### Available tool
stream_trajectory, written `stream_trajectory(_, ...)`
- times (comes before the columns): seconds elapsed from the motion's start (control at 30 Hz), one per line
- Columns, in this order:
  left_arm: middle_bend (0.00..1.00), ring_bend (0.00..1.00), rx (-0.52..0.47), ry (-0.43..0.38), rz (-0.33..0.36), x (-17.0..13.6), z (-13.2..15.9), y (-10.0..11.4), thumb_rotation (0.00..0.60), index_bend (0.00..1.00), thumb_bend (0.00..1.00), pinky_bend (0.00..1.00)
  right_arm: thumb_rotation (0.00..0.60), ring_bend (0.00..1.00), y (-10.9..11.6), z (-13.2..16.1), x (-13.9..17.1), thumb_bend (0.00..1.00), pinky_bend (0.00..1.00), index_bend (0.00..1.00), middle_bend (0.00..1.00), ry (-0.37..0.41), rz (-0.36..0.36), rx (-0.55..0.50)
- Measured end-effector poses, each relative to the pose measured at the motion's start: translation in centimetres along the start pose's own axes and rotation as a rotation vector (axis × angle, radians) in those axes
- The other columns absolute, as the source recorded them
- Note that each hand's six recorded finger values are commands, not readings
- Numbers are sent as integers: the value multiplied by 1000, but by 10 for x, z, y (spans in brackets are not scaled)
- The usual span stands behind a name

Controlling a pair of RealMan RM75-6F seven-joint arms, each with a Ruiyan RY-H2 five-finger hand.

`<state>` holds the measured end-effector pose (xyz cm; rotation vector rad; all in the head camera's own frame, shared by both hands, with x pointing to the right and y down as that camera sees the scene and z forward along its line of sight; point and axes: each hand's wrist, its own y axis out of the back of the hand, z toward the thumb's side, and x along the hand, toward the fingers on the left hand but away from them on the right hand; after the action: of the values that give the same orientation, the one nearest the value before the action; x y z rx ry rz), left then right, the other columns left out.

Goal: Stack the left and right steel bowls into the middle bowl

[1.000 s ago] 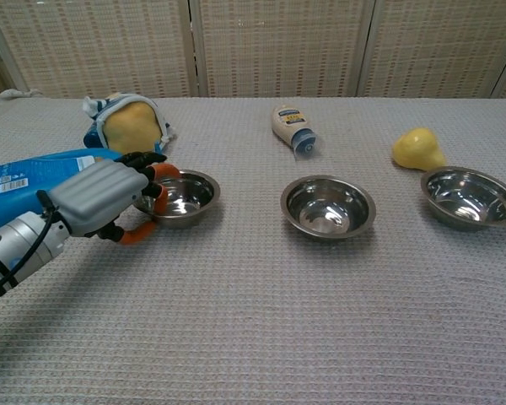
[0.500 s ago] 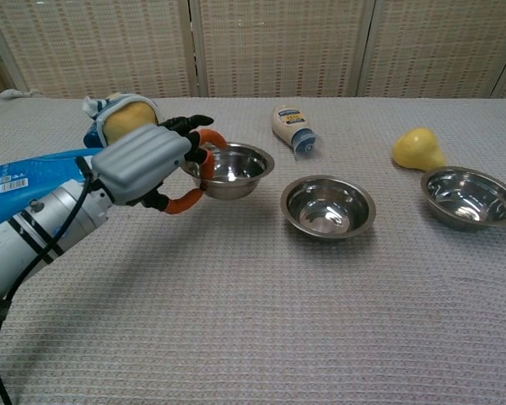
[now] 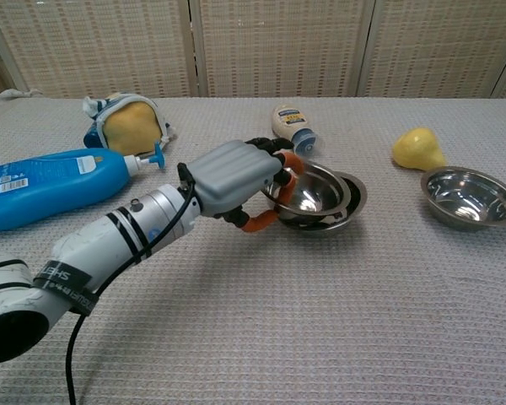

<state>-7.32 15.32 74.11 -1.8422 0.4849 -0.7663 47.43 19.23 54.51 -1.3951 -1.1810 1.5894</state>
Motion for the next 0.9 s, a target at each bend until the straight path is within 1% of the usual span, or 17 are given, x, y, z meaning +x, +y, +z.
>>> stream_trajectory(0.07,156,0,17,-18,-5,4,10,-3,600,593,619,116,600,0,1,-1,0,153,0,0,0,0,0,-5)
stream_trajectory(0.1,147,0,24,-23,-5,4,12,-4,600,501,597,116,600,0,2,-2,0,153,0,0,0,-1,0,-7)
stream_trajectory(0.13,140,0,34,-30,-5,5,15,-4,600,438,583,116,600,0,2,-2,0,153,0,0,0,-1,-2,-10)
stream_trajectory(0.2,107,0,38,-36,-6,6,17,-4,600,227,548,116,600,0,4,-3,1,153,0,0,0,-2,-5,-15)
stream_trajectory(0.23,75,0,36,-37,-8,6,18,-4,600,117,533,114,600,0,5,-4,1,153,0,0,0,-3,-7,-16)
stream_trajectory(0.3,25,0,32,-41,-15,6,20,-5,600,20,510,109,600,0,5,-4,1,153,0,0,0,-2,-7,-15)
stream_trajectory(0.37,1,0,30,-48,-26,7,23,-5,600,0,490,103,600,0,4,-3,2,153,0,0,0,2,-2,-16)
stream_trajectory(0.53,0,0,41,-65,-45,5,28,0,600,0,454,90,600,0,0,2,2,153,0,0,0,22,10,-8)
stream_trajectory(0.6,0,0,43,-65,-56,2,26,2,600,0,449,84,600,0,-2,4,2,153,0,0,0,31,19,-1)
stream_trajectory(0.7,0,0,51,-54,-76,-8,17,7,600,0,437,82,600,0,-9,10,-1,153,0,0,0,56,46,9)
stream_trajectory(0.8,0,0,76,-13,-96,-27,-9,17,600,0,429,82,600,0,-21,21,-7,153,0,0,0,95,81,23)
stream_trajectory(0.9,0,0,124,81,-112,-55,-54,29,600,0,428,82,600,0,-36,36,-17,153,0,0,0,147,128,38)
